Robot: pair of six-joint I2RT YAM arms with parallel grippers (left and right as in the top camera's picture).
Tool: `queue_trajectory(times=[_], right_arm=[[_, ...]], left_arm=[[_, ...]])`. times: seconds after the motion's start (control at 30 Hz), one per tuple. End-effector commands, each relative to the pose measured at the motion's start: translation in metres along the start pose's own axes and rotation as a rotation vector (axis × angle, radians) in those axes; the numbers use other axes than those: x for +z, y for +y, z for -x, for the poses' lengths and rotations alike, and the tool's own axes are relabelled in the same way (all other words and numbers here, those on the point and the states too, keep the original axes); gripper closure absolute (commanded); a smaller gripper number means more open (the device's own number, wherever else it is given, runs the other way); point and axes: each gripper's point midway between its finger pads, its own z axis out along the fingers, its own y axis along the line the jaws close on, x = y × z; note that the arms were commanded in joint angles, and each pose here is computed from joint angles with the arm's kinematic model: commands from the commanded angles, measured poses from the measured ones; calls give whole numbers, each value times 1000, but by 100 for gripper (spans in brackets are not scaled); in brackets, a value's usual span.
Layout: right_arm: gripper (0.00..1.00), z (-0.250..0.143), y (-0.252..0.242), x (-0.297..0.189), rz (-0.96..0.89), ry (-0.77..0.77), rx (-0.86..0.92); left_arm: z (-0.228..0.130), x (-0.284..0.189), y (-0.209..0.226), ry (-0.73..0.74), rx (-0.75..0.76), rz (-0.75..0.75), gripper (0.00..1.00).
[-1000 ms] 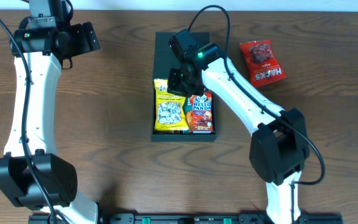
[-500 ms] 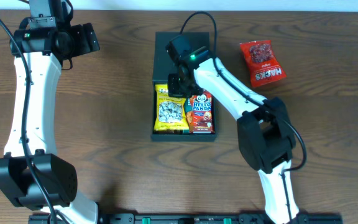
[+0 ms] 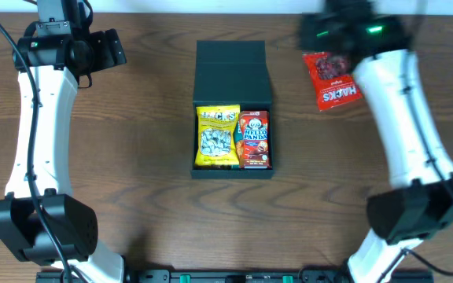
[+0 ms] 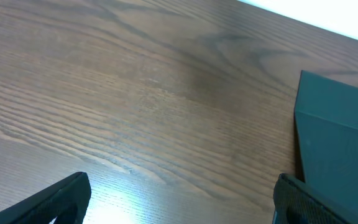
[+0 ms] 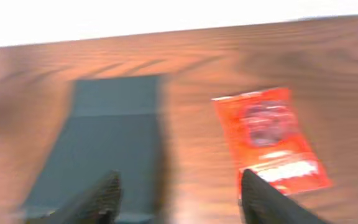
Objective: Pack container
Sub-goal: 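Grasp the red Hacks bag with the right gripper and lift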
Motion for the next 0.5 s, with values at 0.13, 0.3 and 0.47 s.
queue_trajectory(times=[0.13,0.3,0.47], right_arm=[[15,-40,-104,100,114,212,172],[11,-60,-132,145,187,255,258],[12,-80,-134,178,212,291,273]], left_arm=[[1,4,1,6,-18,3,5],[1,4,1,6,-18,3,5],[-1,4,2,14,-18,5,5]])
